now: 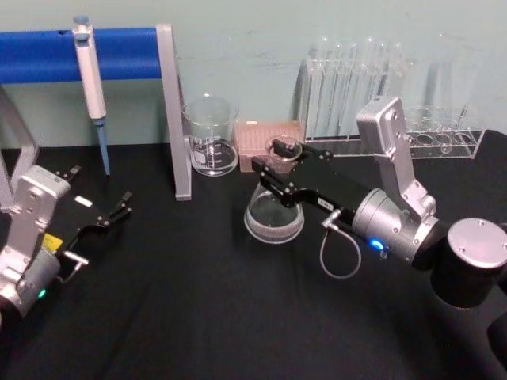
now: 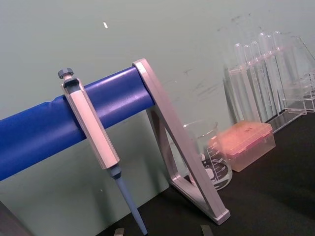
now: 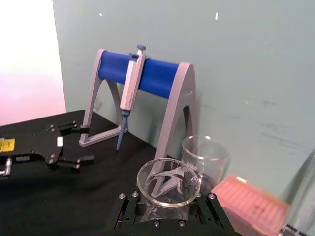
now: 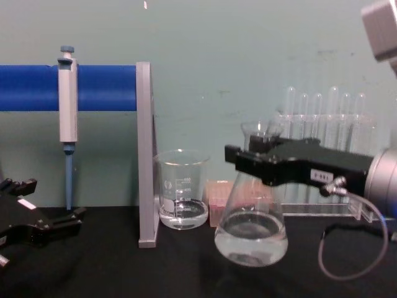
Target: Grasp the erlenmeyer flask with one hand, shake it three times, then place it back.
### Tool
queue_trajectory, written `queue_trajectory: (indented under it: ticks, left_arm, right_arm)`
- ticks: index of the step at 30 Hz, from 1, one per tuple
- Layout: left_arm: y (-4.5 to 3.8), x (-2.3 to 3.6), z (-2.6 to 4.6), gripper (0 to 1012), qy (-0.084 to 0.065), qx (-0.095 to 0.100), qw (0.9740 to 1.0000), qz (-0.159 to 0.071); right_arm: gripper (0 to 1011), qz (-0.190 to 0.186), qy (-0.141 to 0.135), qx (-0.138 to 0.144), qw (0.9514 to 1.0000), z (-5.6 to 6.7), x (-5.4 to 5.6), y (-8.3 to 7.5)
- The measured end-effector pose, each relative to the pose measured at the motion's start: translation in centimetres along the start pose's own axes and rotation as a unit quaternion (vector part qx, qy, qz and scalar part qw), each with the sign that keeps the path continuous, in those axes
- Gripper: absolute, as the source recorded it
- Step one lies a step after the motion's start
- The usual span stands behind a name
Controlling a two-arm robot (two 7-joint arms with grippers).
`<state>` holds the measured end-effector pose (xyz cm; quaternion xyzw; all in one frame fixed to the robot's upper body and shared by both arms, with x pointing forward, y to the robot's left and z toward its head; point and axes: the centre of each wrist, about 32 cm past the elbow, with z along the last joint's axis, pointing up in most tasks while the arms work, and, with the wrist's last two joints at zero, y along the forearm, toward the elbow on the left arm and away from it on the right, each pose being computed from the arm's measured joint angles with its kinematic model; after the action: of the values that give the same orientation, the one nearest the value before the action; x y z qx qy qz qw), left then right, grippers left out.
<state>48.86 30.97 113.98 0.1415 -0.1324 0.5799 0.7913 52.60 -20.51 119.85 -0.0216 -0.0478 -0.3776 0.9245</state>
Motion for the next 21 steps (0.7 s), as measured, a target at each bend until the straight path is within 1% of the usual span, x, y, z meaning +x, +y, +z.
queue_trajectory:
  ticks: [5,11,15,21]
  left_arm:
    - [0.00,0.00,0.00,1001,0.000,0.000,1.0000,0.000]
    - [0.00,0.00,0.00,1001,0.000,0.000,1.0000,0.000]
    - [0.00,0.00,0.00,1001,0.000,0.000,1.0000,0.000]
    - [0.00,0.00,0.00,1001,0.000,0.000,1.0000,0.000]
  right_arm:
    - [448,-0.004,-0.007,0.005,1.0000,1.4,0.2,-0.1]
    - [448,-0.003,-0.011,0.017,0.9998,2.7,0.3,-0.4]
    - [448,-0.002,-0.012,0.023,0.9997,3.4,0.4,-0.6]
    - [448,-0.004,-0.013,0.027,0.9996,4.1,0.6,-0.9]
